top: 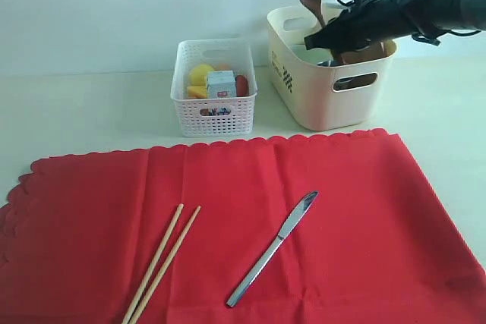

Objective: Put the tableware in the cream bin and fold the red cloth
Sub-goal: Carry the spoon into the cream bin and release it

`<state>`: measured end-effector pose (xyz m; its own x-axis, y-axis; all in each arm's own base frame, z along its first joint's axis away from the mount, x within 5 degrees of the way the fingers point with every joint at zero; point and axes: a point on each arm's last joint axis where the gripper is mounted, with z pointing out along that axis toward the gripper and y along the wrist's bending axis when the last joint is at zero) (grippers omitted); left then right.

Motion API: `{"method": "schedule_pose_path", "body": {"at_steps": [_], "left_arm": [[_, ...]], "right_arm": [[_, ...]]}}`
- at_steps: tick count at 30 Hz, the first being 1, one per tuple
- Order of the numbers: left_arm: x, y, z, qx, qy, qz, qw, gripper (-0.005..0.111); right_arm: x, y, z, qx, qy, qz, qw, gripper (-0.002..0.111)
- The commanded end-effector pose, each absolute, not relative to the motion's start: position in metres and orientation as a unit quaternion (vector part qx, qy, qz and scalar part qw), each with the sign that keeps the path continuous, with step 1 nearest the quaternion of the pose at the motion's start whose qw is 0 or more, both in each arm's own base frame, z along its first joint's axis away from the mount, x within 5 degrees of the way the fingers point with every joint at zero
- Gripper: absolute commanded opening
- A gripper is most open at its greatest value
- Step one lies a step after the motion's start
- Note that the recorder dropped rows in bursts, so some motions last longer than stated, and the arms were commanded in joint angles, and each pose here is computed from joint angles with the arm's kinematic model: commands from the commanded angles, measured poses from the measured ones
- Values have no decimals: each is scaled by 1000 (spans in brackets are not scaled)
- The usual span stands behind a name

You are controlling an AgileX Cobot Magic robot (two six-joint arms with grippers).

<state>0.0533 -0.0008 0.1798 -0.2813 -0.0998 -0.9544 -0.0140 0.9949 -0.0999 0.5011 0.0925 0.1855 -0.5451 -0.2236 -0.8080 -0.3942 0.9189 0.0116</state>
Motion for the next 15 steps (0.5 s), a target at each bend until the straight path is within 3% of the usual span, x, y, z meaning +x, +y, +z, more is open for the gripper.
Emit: {"method": "schedule_pose_path", "body": {"at_steps": [1, 8, 15], "left_arm": [[53, -1, 181, -35, 795, -39, 604, 1], [53, -1, 181, -35, 795, -39, 604, 1], [53, -1, 181, -35, 795, -39, 604, 1]], "right_arm": [[504, 98, 181, -182, 878, 133, 422, 0], [506, 103, 171, -175, 886, 168, 395, 18], [506, 104, 176, -172, 886, 172, 396, 65]]}}
